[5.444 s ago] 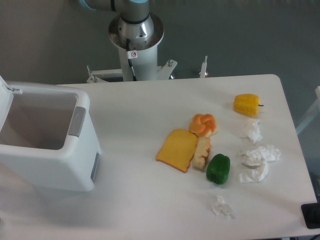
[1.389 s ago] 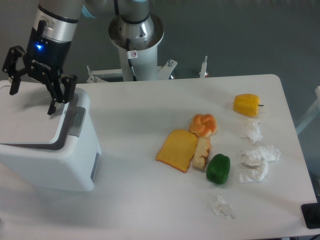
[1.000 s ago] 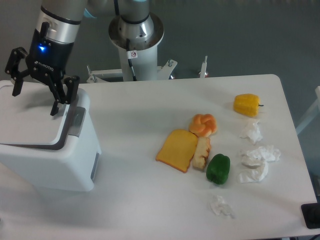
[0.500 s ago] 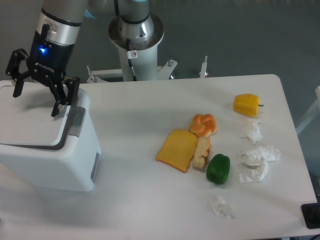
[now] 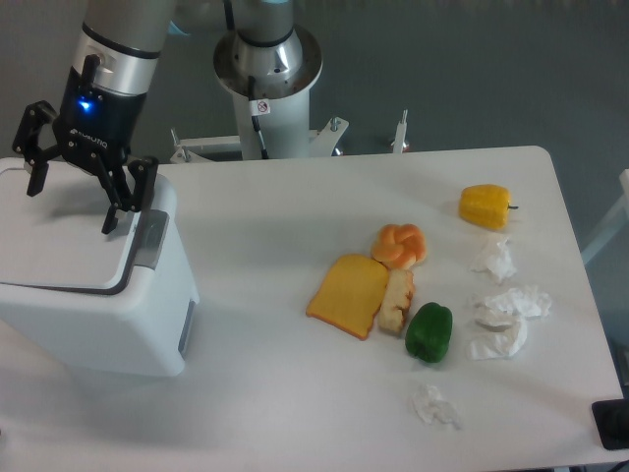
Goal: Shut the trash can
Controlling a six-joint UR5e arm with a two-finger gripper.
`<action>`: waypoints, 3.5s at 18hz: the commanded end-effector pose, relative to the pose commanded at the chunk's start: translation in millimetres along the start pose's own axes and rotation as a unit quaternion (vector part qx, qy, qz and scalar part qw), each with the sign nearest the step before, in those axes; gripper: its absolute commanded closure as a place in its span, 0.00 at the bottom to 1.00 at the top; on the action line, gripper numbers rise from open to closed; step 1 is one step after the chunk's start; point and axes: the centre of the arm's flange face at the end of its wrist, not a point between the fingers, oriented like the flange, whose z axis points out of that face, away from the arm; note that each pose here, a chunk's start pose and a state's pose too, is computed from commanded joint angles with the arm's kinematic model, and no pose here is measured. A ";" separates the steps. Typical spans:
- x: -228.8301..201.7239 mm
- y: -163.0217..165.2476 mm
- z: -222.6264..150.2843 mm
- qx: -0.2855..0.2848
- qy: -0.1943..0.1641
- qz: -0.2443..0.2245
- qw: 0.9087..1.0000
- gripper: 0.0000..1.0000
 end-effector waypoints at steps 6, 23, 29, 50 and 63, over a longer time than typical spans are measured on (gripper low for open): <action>-4.1 0.3 0.6 -0.001 -0.001 -0.005 1.000 0.00; -7.9 3.3 6.9 -0.007 0.000 -0.011 1.000 0.00; -8.4 6.2 9.6 -0.010 0.001 -0.025 1.000 0.00; -10.3 2.5 -6.9 -0.002 0.000 -0.057 0.998 0.00; -95.1 -15.9 -92.6 0.064 -0.082 -0.048 0.993 0.00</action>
